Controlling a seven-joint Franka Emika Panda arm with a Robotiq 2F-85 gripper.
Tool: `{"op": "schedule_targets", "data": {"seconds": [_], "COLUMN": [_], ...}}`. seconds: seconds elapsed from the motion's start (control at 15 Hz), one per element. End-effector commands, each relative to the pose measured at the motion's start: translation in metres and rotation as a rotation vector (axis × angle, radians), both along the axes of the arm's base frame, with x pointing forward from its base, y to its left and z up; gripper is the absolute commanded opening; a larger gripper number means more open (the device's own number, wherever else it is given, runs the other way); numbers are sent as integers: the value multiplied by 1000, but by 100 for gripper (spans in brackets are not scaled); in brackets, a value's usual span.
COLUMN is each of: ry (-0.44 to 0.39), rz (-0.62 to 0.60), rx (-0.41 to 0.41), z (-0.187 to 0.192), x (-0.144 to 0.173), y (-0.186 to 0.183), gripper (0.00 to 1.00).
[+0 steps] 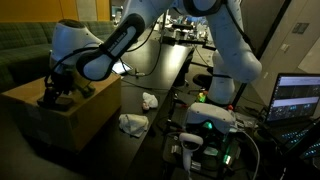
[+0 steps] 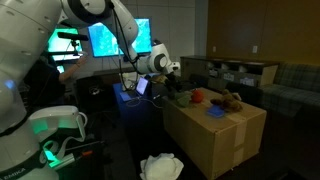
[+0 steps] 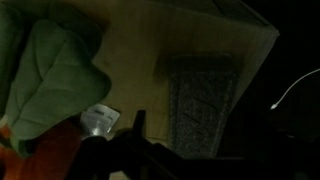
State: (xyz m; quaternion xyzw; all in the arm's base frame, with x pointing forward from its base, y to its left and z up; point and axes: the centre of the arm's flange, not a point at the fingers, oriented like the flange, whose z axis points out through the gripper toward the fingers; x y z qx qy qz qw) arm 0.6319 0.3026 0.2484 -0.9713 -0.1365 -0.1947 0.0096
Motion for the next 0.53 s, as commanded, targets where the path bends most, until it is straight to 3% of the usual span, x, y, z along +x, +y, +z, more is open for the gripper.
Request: {"op": "schedule_targets", "data": {"seconds": [0.0, 0.47], "ry": [8, 51], "rz": [19, 33], "rx": [29, 54], "z": [-3, -16], "x": [11, 17], "y": [-5, -18], "gripper": [100, 100]}}
